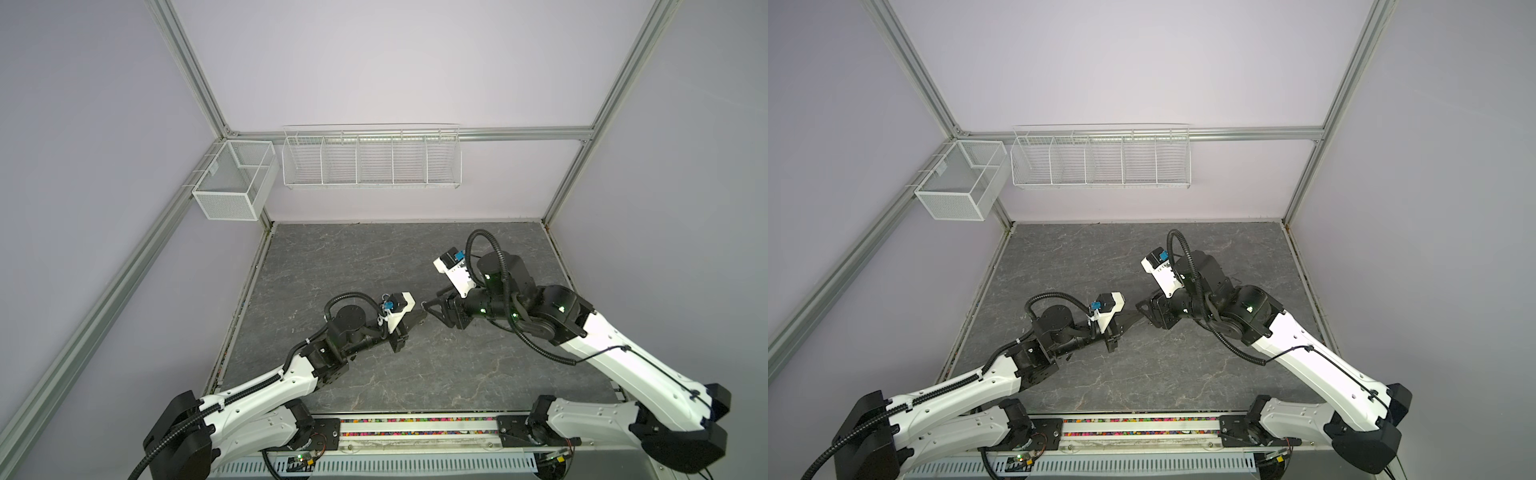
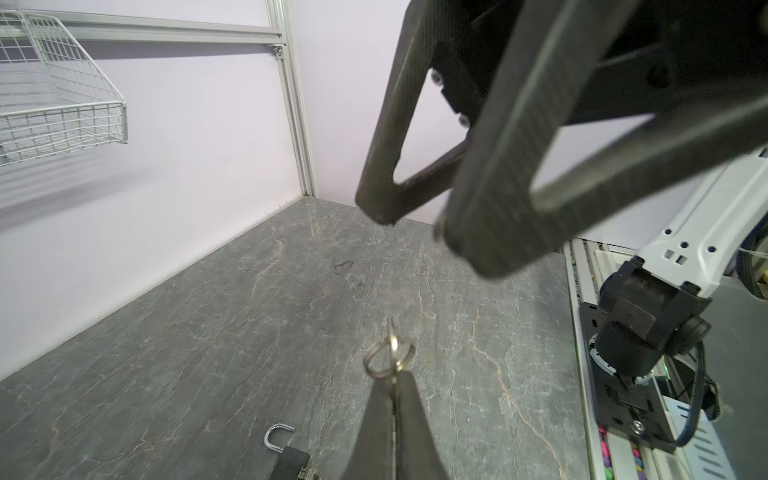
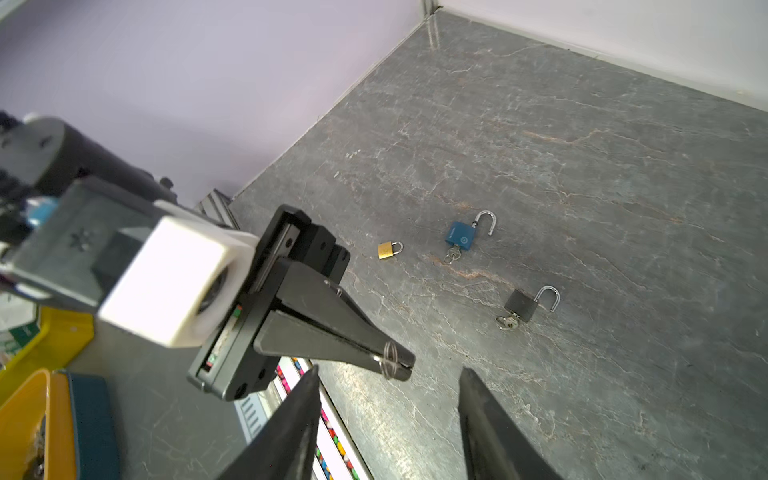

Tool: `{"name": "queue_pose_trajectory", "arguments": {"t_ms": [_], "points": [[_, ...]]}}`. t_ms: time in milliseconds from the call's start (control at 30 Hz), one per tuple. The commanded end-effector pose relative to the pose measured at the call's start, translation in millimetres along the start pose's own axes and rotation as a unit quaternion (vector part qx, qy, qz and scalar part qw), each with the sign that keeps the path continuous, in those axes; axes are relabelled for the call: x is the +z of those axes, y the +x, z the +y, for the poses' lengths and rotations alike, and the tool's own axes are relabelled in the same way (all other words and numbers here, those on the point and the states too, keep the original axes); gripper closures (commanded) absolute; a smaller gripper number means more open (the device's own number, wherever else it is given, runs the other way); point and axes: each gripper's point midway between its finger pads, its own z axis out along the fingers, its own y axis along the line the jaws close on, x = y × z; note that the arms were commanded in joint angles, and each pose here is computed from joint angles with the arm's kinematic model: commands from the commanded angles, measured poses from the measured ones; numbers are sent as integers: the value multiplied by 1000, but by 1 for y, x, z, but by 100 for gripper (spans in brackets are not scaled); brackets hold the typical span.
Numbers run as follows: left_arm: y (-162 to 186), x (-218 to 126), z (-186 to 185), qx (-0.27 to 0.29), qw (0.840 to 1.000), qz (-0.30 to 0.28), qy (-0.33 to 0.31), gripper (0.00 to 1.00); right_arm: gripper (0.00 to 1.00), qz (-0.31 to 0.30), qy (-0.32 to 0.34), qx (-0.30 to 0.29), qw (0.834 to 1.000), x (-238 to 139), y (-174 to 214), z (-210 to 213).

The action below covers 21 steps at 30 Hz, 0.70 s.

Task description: Unlock with the key

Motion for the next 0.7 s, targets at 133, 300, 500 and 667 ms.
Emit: {"name": "queue_pose_trajectory", "arguments": {"t_ms": [133,300,500,667], "points": [[-19,-2,-12,2,999,-19,33,100,46,16,-33,-75,997,10,5,5],[-20,1,-14,3,999,-17,39,100,57,35,-47,-84,995,13,12,5],[-21,4,-15,4,999,-17,46,100,63,46,-59,-83,994,14,16,3],[-22,4,-18,2,998,-17,55,100,67,52,-71,-85,993,17,19,5]]}}
